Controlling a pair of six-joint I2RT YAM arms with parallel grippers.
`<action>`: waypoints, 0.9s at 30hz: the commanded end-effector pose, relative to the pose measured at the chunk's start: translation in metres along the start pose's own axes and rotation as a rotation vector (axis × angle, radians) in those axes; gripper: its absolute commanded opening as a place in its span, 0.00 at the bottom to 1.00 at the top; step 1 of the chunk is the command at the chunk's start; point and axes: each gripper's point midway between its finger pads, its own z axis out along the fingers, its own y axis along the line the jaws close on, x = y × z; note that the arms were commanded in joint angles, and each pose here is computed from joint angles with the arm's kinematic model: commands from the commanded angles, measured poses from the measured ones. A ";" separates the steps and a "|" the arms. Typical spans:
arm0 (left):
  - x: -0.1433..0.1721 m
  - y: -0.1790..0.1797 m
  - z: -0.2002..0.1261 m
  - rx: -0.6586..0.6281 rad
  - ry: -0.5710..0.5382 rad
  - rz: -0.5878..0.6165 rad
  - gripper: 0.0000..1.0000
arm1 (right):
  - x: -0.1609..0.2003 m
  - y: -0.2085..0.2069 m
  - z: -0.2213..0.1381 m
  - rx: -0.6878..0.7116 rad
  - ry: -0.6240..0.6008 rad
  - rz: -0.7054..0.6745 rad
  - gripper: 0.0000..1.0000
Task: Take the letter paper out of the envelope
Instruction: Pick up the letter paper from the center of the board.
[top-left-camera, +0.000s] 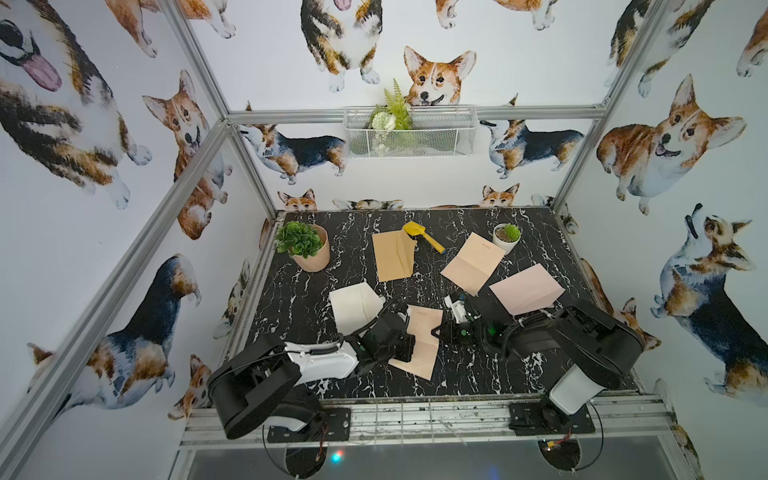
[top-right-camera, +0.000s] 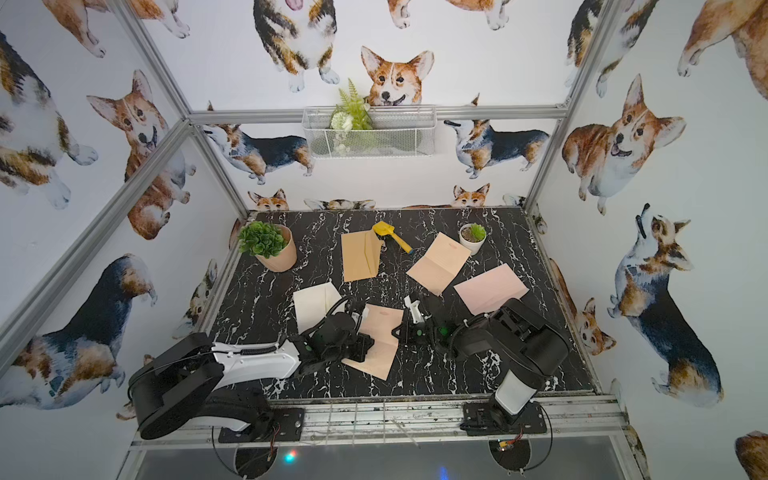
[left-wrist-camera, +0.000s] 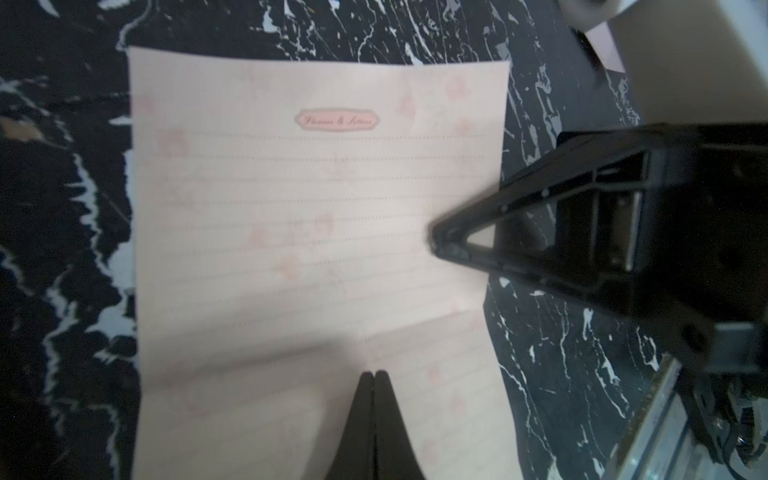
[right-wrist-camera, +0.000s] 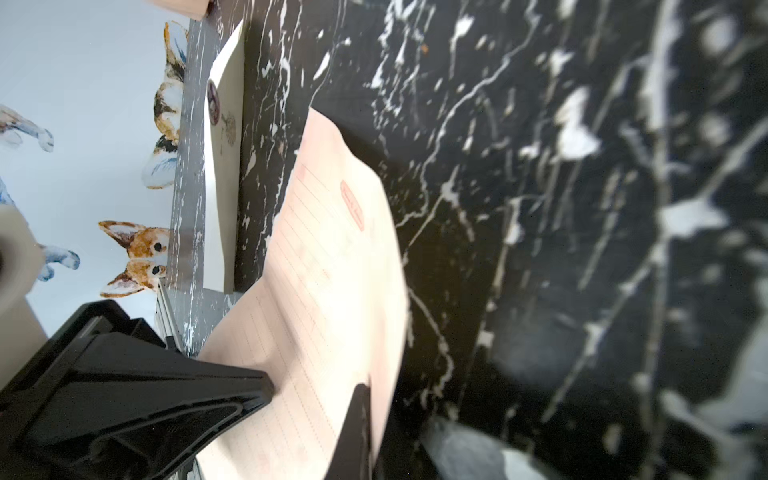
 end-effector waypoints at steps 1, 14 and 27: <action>-0.002 0.006 -0.006 -0.035 -0.018 0.006 0.00 | -0.007 -0.008 -0.004 0.010 -0.005 0.022 0.00; -0.010 0.025 -0.045 -0.127 -0.111 0.023 0.03 | -0.064 -0.023 -0.011 0.100 -0.090 -0.014 0.00; -0.005 0.043 -0.081 -0.158 -0.201 -0.011 0.05 | -0.111 -0.026 -0.008 0.191 -0.194 -0.077 0.00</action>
